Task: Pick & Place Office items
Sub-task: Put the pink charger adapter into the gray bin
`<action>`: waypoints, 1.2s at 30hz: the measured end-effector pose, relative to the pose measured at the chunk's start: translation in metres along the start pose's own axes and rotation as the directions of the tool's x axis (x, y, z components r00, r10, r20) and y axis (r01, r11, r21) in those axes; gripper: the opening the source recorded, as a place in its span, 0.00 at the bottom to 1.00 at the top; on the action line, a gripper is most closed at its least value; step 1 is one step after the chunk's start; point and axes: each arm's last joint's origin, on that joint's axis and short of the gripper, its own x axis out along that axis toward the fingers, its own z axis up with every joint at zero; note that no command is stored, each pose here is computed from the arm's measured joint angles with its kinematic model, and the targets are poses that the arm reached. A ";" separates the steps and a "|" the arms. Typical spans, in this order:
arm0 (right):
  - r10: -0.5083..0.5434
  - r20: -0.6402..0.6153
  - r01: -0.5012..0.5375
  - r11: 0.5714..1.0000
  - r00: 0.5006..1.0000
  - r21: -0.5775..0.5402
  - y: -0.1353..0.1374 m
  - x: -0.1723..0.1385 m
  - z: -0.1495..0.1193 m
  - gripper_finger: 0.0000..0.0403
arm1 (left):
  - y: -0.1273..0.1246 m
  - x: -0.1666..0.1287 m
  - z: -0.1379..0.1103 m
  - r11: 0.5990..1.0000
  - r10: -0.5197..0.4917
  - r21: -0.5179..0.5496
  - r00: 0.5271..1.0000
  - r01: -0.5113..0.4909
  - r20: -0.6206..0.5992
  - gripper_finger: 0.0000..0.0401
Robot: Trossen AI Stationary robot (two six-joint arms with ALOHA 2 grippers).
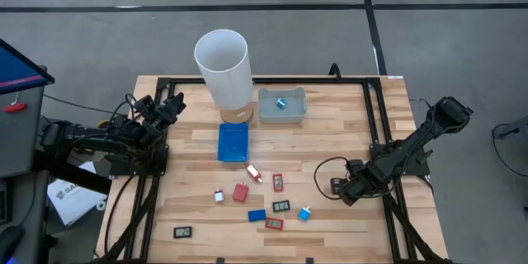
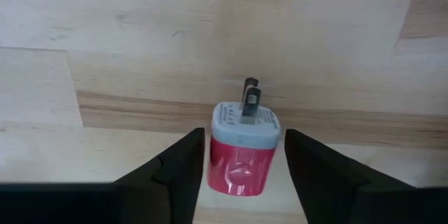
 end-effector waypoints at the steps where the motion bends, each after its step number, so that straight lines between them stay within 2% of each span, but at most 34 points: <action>1: 0.001 0.000 -0.001 1.000 1.000 -0.001 0.000 0.000 0.000 0.45 | 0.000 0.000 0.000 1.000 0.001 0.000 1.000 -0.001 -0.001 0.11; 9: 0.011 -0.007 -0.011 1.000 1.000 -0.003 0.001 0.000 -0.001 0.30 | 0.000 0.000 -0.001 1.000 0.003 0.003 1.000 -0.003 -0.005 0.11; 21: 0.069 -0.021 -0.069 0.998 0.997 0.000 0.007 -0.003 -0.004 0.31 | 0.000 0.000 -0.001 1.000 -0.002 0.003 1.000 0.002 -0.008 0.11; 29: 0.229 0.021 -0.230 0.973 0.973 0.028 0.027 -0.029 0.002 0.30 | 0.000 0.000 -0.001 1.000 -0.003 0.003 1.000 0.003 -0.008 0.11; 36: 0.398 0.111 -0.398 0.917 0.911 -0.018 0.053 -0.066 0.029 0.30 | 0.000 0.000 -0.001 1.000 -0.023 0.003 0.999 0.023 -0.023 0.11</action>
